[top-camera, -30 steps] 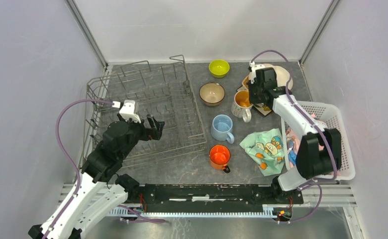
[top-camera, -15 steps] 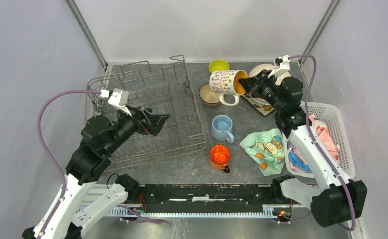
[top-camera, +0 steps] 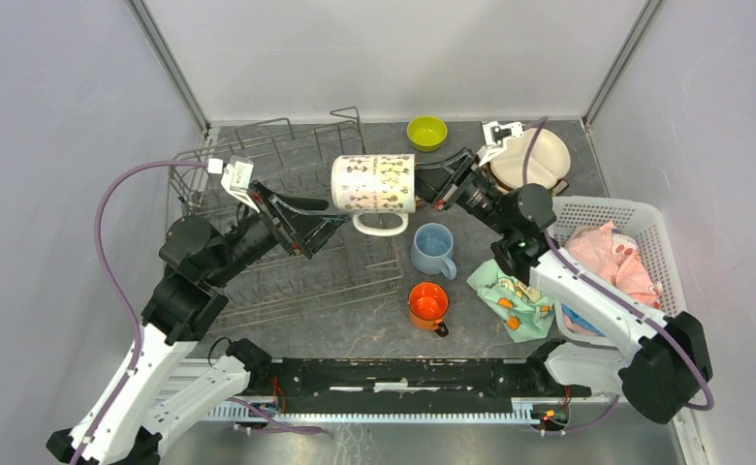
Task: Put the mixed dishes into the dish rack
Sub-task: Position the cup upside down at the center of the board.
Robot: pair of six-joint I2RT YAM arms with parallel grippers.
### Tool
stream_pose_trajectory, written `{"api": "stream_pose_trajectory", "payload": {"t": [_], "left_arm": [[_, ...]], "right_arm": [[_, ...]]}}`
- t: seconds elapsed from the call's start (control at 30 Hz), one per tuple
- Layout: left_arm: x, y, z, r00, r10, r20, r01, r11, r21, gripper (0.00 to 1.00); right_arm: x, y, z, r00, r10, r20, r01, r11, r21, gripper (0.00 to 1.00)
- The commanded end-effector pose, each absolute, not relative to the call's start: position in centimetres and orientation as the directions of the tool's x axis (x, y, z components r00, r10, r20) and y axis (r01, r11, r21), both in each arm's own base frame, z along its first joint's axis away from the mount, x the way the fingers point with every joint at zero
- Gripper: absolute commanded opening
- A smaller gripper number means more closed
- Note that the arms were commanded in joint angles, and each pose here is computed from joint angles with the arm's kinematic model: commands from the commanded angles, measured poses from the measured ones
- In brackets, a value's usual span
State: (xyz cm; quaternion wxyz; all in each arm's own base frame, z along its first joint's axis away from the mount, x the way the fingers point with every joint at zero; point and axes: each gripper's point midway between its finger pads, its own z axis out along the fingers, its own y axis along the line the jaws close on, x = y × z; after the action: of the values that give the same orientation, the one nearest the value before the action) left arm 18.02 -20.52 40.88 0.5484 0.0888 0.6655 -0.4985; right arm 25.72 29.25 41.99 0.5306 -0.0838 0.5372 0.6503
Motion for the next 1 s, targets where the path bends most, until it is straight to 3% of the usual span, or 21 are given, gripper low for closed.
{"api": "stream_pose_trajectory", "payload": {"t": [0.0, 0.17, 0.4, 0.6, 0.73, 0.97], "left_arm": [[17.4, -21.6, 42.4, -0.413, -0.48, -0.774, 0.698, 0.378, -0.608, 1.0], [16.8, -22.6, 42.6, -0.448, -0.488, -0.749, 0.722, 0.297, -0.625, 1.0], [16.4, -23.3, 43.0, -0.448, -0.504, -0.739, 0.762, 0.217, -0.61, 0.97], [16.5, -24.4, 43.1, -0.487, -0.481, -0.729, 0.767, 0.163, -0.62, 0.84], [17.1, -24.9, 41.4, -0.513, -0.459, -0.725, 0.75, 0.172, -0.639, 0.68], [17.2, -24.8, 40.0, -0.536, -0.484, -0.692, 0.724, 0.159, -0.672, 0.2]], "right_arm": [[21.8, 27.6, 51.4, -0.343, 0.781, -0.521, -0.882, -0.078, 0.464, 0.0], [20.9, 28.1, 52.4, -0.372, 0.819, -0.438, -0.877, -0.155, 0.456, 0.0], [21.7, 30.8, 51.7, -0.431, 0.797, -0.423, -0.841, -0.185, 0.508, 0.0], [22.6, 32.4, 50.2, -0.472, 0.784, -0.403, -0.813, -0.209, 0.544, 0.0], [23.1, 33.1, 49.2, -0.477, 0.778, -0.409, -0.806, -0.202, 0.557, 0.0], [23.8, 34.7, 47.0, -0.517, 0.743, -0.424, -0.783, -0.211, 0.585, 0.0]]}}
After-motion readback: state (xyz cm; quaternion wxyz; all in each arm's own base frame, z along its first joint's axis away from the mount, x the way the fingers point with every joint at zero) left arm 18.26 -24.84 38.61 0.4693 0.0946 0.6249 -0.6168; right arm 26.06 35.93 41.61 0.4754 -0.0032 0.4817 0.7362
